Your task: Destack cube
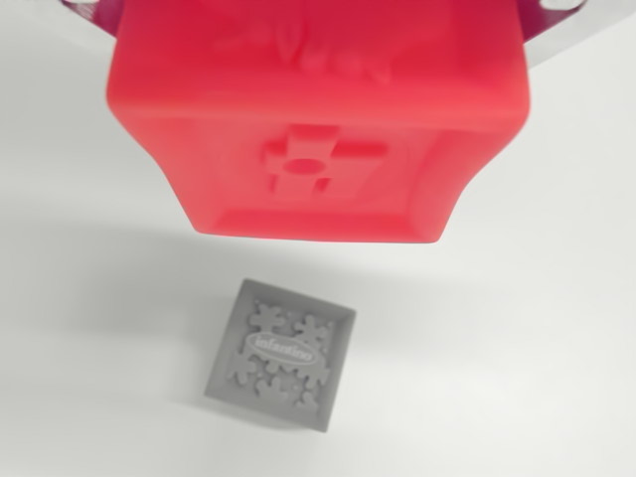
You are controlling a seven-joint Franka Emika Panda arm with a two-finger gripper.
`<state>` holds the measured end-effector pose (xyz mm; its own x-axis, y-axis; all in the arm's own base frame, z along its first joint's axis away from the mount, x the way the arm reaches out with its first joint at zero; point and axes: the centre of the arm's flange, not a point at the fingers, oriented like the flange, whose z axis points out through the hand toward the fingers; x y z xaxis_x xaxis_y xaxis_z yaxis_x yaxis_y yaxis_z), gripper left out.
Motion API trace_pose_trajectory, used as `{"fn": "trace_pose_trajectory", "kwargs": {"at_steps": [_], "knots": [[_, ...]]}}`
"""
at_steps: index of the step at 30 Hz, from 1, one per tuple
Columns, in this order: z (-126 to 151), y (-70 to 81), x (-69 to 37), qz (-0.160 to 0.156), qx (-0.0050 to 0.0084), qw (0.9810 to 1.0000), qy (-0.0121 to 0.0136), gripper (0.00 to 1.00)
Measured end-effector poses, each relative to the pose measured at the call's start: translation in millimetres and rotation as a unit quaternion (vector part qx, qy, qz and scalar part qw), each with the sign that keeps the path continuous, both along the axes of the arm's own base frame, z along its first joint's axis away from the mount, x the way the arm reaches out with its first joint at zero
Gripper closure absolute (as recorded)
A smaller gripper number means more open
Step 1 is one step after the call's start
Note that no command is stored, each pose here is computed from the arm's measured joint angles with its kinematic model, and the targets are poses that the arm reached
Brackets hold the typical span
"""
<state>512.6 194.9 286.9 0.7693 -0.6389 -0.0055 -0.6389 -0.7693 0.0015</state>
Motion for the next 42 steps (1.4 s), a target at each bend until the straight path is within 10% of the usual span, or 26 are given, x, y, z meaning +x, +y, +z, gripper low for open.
{"fn": "trace_pose_trajectory", "kwargs": {"at_steps": [21, 42], "knots": [[-18, 3.1, -34.3, 0.101, 0.0003, 0.9949, 0.0002, 1.0], [-36, 6.1, -68.7, 0.202, 0.0007, 0.9794, 0.0004, 1.0]]}}
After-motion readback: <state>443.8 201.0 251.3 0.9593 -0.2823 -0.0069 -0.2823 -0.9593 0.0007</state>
